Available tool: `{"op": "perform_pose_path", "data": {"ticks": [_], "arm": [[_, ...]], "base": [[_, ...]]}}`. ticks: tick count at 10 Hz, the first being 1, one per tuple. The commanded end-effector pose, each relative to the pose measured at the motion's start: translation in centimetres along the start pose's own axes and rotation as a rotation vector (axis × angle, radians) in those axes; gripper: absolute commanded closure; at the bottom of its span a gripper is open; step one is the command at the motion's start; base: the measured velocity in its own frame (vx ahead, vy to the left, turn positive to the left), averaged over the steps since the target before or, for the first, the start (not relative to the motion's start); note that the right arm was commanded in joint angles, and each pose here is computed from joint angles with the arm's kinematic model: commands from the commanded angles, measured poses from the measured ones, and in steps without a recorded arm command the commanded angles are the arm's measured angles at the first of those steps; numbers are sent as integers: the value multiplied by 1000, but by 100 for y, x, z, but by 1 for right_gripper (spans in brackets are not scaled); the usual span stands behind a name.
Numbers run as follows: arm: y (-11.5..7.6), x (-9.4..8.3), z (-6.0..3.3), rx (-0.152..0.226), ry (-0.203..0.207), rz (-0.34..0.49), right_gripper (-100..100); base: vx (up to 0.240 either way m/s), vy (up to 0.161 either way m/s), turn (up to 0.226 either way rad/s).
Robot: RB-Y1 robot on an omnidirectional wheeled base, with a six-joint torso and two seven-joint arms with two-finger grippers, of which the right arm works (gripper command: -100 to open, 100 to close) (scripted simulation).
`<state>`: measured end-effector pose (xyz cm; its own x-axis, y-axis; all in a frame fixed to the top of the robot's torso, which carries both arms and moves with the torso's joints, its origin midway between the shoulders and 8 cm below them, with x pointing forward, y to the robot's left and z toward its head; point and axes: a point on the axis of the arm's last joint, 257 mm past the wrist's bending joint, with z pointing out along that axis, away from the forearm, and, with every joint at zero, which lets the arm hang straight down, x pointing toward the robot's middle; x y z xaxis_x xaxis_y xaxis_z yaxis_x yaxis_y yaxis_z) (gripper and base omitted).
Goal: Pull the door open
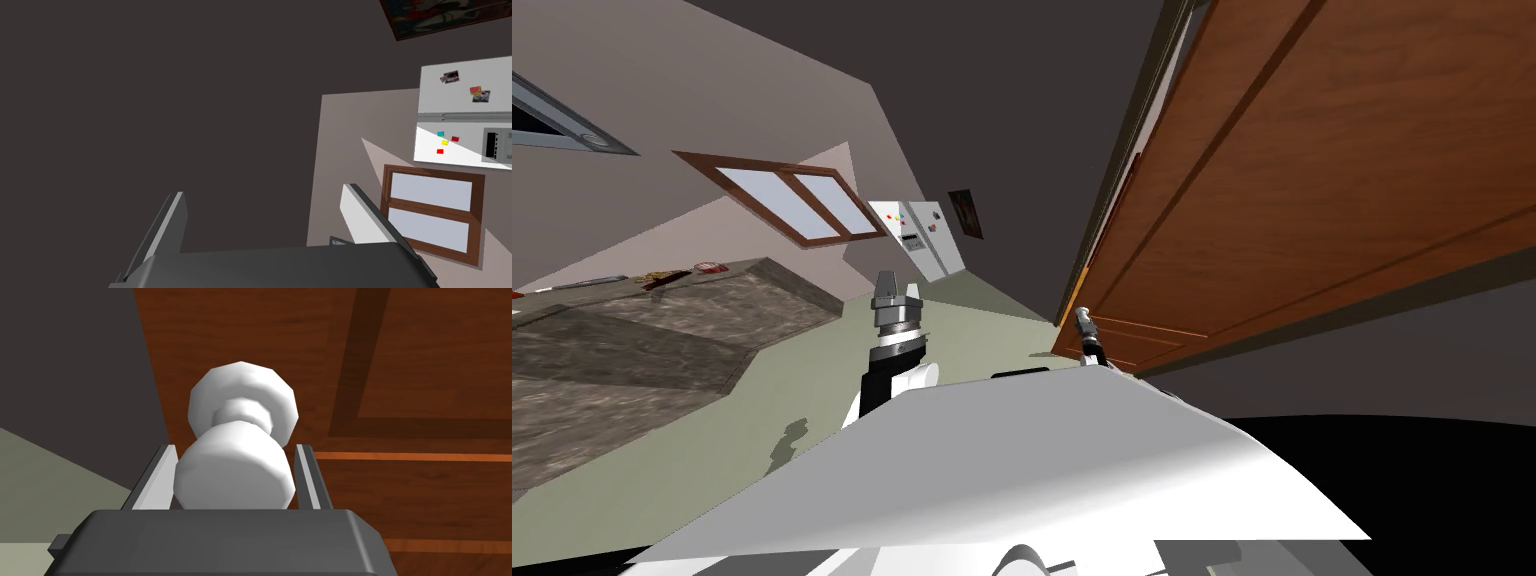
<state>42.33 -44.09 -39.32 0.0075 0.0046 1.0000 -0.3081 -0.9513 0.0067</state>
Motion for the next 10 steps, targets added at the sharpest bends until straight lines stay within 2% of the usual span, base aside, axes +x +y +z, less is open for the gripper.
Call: {"op": "perform_pose_path", "data": {"ticks": [1,7,8,9,10], "arm": [[-48,6,-29,28,3,3,100],[-180,15,-126,122,6,6,100],[-171,27,-103,113,8,4,100],[-204,10,-166,145,6,4,100],[-208,12,-177,152,7,4,100]], "base": [[-259,0,117],[-230,-35,81],[-109,-11,25],[-168,-18,110],[-221,-33,80]]}}
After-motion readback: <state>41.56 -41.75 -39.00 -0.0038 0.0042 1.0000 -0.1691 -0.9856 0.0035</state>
